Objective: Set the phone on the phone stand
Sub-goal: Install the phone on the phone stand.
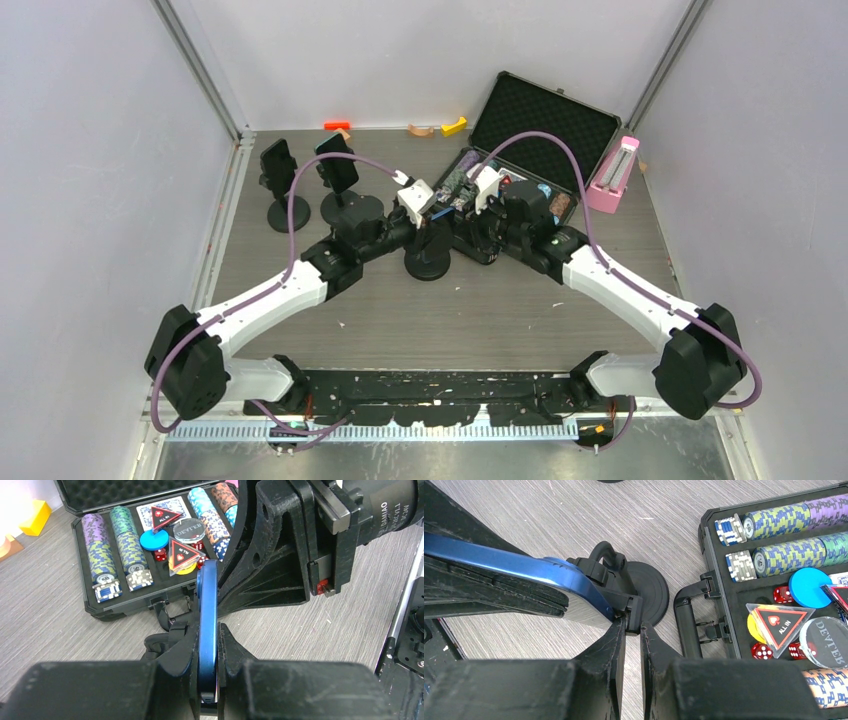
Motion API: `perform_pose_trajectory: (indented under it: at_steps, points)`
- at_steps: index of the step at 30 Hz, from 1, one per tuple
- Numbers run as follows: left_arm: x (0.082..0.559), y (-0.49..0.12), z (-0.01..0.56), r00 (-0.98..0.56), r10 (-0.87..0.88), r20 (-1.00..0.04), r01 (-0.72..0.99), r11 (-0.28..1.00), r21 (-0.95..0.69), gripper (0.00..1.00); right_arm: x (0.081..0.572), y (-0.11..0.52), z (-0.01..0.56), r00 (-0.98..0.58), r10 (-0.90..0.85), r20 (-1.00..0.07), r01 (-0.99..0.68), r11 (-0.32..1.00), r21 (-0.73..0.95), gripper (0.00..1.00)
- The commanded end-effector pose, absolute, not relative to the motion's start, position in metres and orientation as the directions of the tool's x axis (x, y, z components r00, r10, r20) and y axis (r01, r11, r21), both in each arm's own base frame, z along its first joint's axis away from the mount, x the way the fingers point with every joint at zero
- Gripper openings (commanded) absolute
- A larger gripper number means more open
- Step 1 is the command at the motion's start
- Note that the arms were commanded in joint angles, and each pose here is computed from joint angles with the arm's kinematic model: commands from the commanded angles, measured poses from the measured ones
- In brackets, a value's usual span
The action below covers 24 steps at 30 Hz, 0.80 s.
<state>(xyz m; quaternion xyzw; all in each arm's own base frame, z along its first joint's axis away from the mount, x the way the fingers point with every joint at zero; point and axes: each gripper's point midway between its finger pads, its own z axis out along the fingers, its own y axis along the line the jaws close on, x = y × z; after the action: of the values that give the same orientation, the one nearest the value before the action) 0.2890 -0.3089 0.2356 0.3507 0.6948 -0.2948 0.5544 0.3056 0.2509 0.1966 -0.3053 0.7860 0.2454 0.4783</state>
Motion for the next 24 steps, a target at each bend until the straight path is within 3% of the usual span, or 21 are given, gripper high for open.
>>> perform_pose_trajectory:
  at_steps: [1,18,24]
  points:
    - [0.318,-0.26,0.188,-0.252,0.311,-0.916,0.682,0.729,0.06,0.0,0.303,0.237,0.194,-0.387,-0.297,-0.873,-0.701,0.709,0.07,0.01]
    - [0.313,-0.261,0.187,-0.257,0.324,-0.91,0.698,0.714,0.057,0.0,0.302,0.239,0.204,-0.326,-0.392,-0.86,-0.721,0.692,-0.042,0.02]
    - [0.313,-0.261,0.189,-0.255,0.32,-0.913,0.701,0.711,0.053,0.0,0.299,0.244,0.208,-0.337,-0.4,-0.852,-0.739,0.673,-0.024,0.14]
